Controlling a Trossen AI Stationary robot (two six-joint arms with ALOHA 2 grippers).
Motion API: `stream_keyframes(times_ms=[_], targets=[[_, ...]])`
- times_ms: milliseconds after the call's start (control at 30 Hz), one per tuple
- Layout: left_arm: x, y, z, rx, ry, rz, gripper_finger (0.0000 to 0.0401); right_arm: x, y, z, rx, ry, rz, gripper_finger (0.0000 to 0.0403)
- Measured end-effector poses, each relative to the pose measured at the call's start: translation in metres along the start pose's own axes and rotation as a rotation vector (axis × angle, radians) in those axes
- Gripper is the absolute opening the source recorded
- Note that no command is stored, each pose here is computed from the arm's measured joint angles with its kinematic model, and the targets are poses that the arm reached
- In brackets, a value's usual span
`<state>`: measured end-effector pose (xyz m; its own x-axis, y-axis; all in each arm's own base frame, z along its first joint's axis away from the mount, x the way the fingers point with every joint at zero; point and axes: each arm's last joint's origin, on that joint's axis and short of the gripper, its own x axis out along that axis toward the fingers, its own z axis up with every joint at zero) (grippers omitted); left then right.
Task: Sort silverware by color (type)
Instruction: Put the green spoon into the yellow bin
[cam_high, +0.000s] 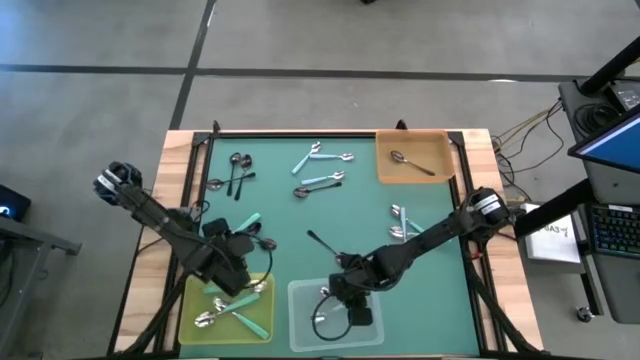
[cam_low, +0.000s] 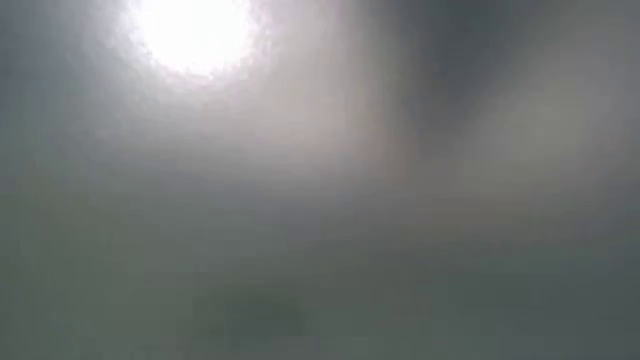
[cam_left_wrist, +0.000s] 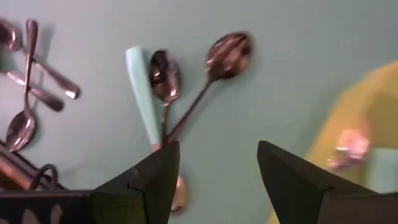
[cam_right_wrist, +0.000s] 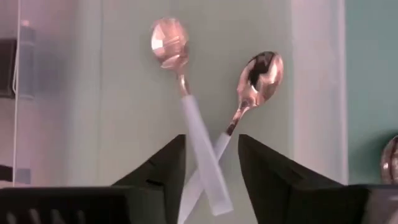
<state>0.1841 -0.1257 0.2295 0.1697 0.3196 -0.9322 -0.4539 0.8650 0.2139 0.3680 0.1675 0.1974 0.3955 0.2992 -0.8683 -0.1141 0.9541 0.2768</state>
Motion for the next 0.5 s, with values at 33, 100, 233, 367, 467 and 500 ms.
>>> stream_keyframes(times_ms=[33, 100, 233, 367, 467, 500], targets=[[0.006, 0.003, 0.0, 0.006, 0.024, 0.014, 0.0201, -0.001, -0.001, 0.001, 0.002, 0.001, -0.003, 0.0147], [0.021, 0.012, 0.001, 0.022, 0.089, 0.049, 0.0201, -0.005, -0.001, 0.004, -0.003, 0.007, -0.008, 0.0158], [0.057, 0.035, 0.005, 0.004, 0.205, 0.114, 0.0201, -0.01, -0.006, 0.006, 0.013, 0.032, -0.03, 0.0165], [0.09, 0.061, 0.009, -0.044, 0.27, 0.146, 0.0201, -0.011, -0.012, 0.006, 0.027, 0.047, -0.043, 0.0159], [0.107, 0.074, 0.012, -0.078, 0.278, 0.127, 0.0201, -0.011, -0.015, 0.006, 0.01, 0.064, -0.051, 0.0153], [0.11, 0.076, 0.013, -0.08, 0.279, 0.111, 0.0201, -0.011, -0.015, 0.005, 0.002, 0.074, -0.053, 0.0152]])
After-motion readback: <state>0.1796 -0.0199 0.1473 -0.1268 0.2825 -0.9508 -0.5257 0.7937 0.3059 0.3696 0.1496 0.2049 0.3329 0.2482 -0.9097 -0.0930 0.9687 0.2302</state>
